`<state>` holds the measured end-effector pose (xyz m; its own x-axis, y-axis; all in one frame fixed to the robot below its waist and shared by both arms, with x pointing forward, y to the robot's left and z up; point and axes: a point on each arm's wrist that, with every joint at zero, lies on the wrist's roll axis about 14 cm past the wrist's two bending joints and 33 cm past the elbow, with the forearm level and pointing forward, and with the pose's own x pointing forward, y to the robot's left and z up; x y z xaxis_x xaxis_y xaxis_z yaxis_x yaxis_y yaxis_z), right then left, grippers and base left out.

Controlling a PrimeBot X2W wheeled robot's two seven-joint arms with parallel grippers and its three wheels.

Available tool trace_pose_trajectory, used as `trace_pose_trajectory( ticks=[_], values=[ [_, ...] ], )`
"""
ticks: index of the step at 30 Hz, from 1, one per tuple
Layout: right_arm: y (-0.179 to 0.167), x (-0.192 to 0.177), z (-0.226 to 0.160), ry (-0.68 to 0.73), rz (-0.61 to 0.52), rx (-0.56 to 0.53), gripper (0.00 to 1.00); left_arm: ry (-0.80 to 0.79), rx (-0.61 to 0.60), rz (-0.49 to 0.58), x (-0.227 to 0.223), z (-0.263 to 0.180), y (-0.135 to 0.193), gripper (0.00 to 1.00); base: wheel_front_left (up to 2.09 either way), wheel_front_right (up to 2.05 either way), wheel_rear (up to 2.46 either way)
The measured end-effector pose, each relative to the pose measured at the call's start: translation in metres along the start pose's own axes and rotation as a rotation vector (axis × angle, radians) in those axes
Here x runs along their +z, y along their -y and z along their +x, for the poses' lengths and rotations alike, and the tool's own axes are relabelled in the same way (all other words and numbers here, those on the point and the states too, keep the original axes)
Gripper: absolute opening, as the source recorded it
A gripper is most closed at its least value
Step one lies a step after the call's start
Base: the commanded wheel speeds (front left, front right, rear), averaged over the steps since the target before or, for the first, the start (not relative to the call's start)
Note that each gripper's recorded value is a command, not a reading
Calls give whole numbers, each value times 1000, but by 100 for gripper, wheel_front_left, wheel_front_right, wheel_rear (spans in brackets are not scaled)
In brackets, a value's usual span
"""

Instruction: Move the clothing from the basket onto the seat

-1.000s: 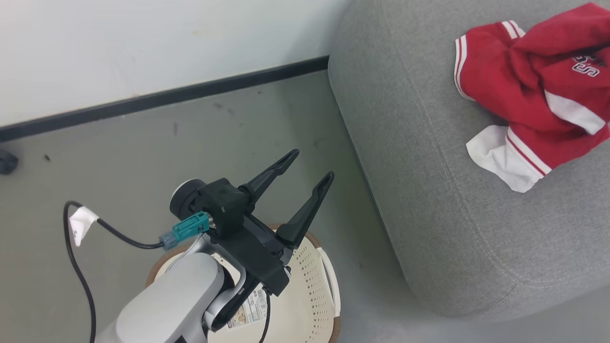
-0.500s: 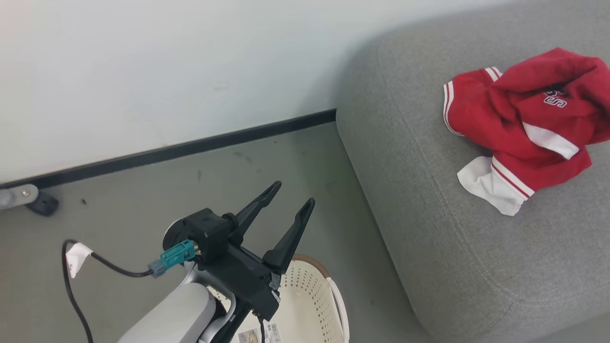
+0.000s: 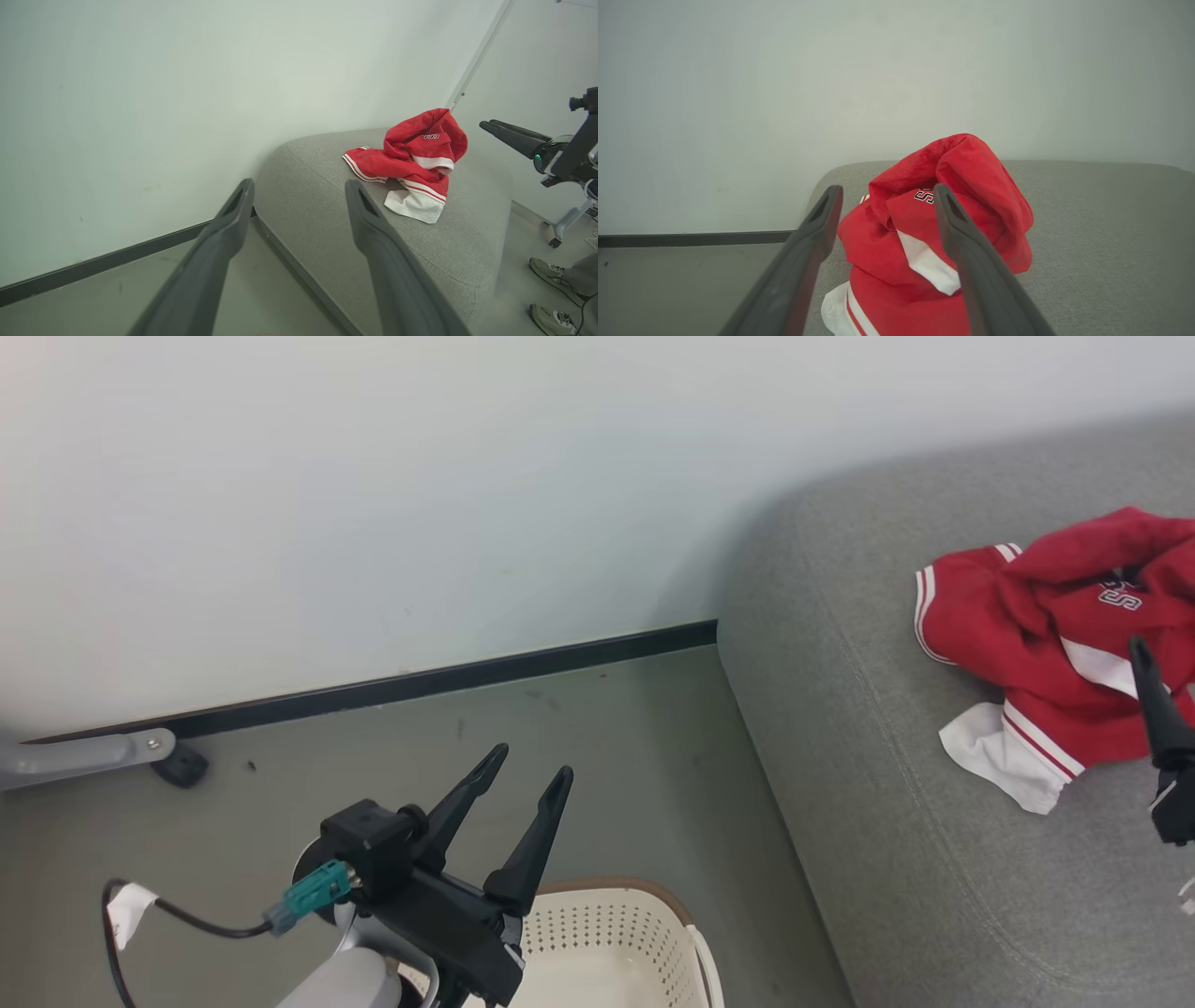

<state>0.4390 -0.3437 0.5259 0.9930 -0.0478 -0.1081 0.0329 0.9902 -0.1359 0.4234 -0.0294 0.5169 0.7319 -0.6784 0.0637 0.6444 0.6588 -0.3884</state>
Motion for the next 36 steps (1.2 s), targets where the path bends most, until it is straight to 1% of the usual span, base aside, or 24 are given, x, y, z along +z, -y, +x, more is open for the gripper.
trace_pose_trajectory(
  ticks=[9, 13, 17, 22, 27, 36],
  values=[
    [-61, 22, -5, 114, 98, 147, 100, 28, 131, -6, 7, -36, -23, 100, 0, 0, 0],
    [-83, 22, -12, 138, 140, 177, 100, 67, 215, -22, 17, -51, -39, 100, 0, 0, 0],
    [-115, 26, -21, 164, 186, 253, 100, 96, 293, -32, 24, -68, -52, 100, 0, 0, 0],
    [-143, 26, -32, 173, 229, 308, 100, 127, 378, -19, 32, -89, -65, 100, 0, 0, 0],
    [-163, 25, -43, 181, 272, 325, 100, 139, 479, -9, 32, -117, -83, 100, 0, 0, 0],
    [-172, 15, -58, 171, 325, 284, 100, 156, 568, 3, 31, -141, -97, 100, 0, 0, 0]
  ],
)
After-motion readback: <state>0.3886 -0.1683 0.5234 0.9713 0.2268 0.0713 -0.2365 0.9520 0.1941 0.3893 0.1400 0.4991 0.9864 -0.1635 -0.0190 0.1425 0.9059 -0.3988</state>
